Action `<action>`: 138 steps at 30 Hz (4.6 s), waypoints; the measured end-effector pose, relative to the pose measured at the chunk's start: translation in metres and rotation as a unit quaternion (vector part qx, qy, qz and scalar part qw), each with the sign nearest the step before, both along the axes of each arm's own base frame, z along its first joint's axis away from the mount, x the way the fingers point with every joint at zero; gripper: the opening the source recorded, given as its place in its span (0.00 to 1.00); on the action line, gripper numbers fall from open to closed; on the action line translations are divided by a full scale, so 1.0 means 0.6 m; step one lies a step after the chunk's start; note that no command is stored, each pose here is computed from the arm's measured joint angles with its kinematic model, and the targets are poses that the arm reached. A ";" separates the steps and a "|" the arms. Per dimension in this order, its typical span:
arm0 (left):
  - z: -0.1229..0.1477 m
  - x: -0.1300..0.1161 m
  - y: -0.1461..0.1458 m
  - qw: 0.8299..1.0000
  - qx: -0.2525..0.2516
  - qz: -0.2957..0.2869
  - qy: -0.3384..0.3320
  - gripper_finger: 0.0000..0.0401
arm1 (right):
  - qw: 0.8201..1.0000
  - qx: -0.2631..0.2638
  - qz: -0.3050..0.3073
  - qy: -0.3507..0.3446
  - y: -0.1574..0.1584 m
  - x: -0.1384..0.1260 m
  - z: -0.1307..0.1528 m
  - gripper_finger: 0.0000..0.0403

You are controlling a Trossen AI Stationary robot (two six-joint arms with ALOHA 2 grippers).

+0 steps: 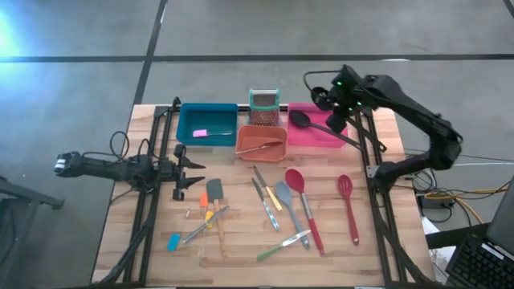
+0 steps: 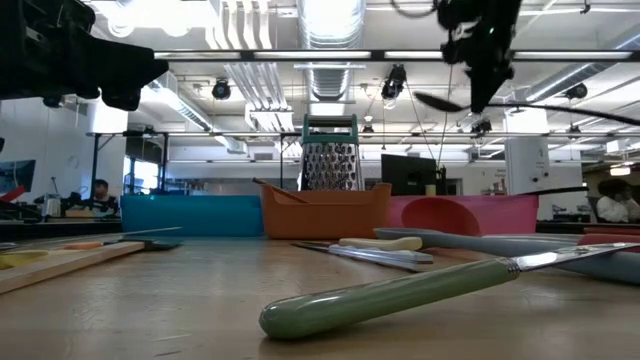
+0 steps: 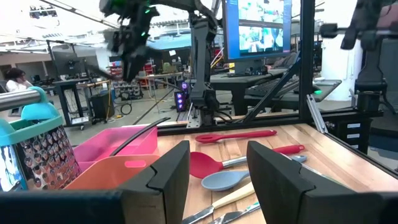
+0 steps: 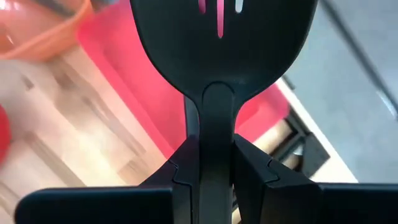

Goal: Pick & Place Kitchen Items
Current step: Put the black slotted ladle scoop into the pink bin, then put the green table knife into the brown bin

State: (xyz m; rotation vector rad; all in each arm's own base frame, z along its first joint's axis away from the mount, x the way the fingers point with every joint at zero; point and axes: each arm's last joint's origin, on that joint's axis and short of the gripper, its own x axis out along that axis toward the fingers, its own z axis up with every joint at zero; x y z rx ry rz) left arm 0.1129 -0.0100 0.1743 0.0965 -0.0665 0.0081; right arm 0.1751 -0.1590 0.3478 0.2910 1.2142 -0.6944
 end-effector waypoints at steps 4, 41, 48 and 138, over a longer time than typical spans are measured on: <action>0.000 0.000 0.000 1.000 0.000 0.000 0.000 0.41 | 0.998 0.042 0.015 0.032 -0.042 0.022 -0.042 0.13; 0.000 0.000 0.000 1.000 0.000 0.000 0.000 0.41 | 0.957 0.281 -0.011 0.076 -0.245 0.117 -0.239 0.13; 0.000 0.000 0.000 1.000 0.000 0.000 0.000 0.41 | 0.952 0.293 -0.013 0.086 -0.248 0.120 -0.258 0.13; 0.000 0.000 0.000 1.000 -0.015 -0.001 0.001 0.41 | 0.898 0.093 0.428 0.026 0.530 0.306 -0.134 0.32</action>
